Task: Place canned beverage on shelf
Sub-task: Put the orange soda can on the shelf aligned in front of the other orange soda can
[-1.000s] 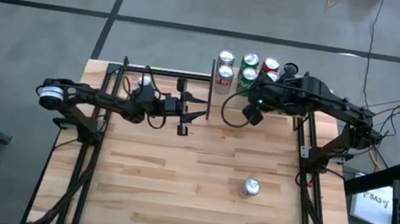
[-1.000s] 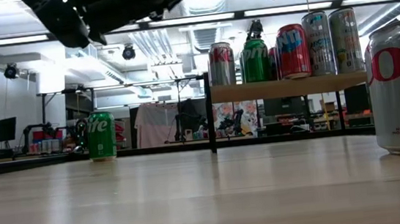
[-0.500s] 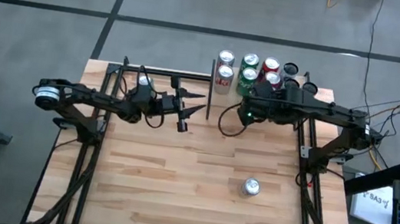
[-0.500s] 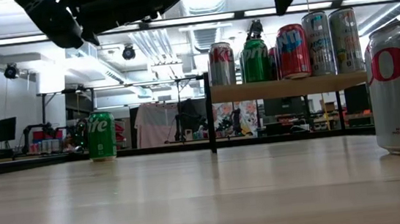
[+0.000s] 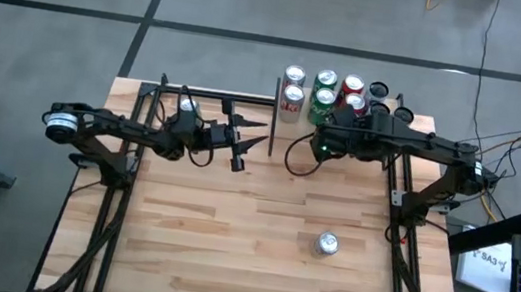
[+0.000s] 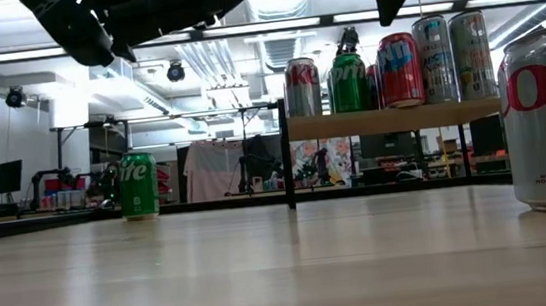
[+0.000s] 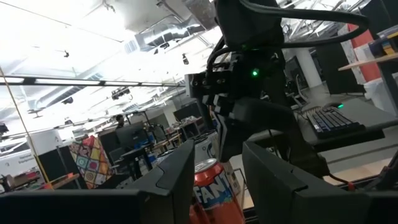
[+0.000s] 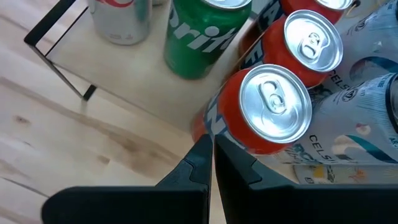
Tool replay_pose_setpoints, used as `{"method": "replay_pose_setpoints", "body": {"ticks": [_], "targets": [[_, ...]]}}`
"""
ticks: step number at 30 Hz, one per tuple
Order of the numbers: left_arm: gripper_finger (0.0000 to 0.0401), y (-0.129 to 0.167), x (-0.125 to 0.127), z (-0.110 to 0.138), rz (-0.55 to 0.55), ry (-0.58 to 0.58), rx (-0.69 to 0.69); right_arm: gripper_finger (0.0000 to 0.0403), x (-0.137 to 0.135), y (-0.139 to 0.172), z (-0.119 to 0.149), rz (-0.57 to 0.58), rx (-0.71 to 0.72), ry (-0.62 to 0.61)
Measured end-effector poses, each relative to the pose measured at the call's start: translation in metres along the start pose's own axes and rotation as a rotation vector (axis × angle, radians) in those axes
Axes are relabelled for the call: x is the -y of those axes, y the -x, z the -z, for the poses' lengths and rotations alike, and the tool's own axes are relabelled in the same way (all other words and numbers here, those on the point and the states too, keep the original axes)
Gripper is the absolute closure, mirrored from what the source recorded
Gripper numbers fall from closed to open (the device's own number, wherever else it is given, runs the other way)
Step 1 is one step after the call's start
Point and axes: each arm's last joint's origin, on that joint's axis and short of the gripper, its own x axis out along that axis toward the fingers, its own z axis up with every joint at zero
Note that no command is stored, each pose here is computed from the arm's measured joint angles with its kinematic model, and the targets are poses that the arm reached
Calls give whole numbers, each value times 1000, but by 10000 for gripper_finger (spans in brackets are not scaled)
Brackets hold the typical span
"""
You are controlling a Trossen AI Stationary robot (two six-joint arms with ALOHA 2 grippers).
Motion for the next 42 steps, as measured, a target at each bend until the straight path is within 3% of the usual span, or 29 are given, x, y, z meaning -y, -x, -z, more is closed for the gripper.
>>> {"method": "replay_pose_setpoints", "body": {"ticks": [26,42], "targets": [[280,0,0,-1,-5,-5,14,394,-4,-18,11,81,-13,68],[280,0,0,-1,-5,-6,13,394,7,-18,5,102,5,65]]}}
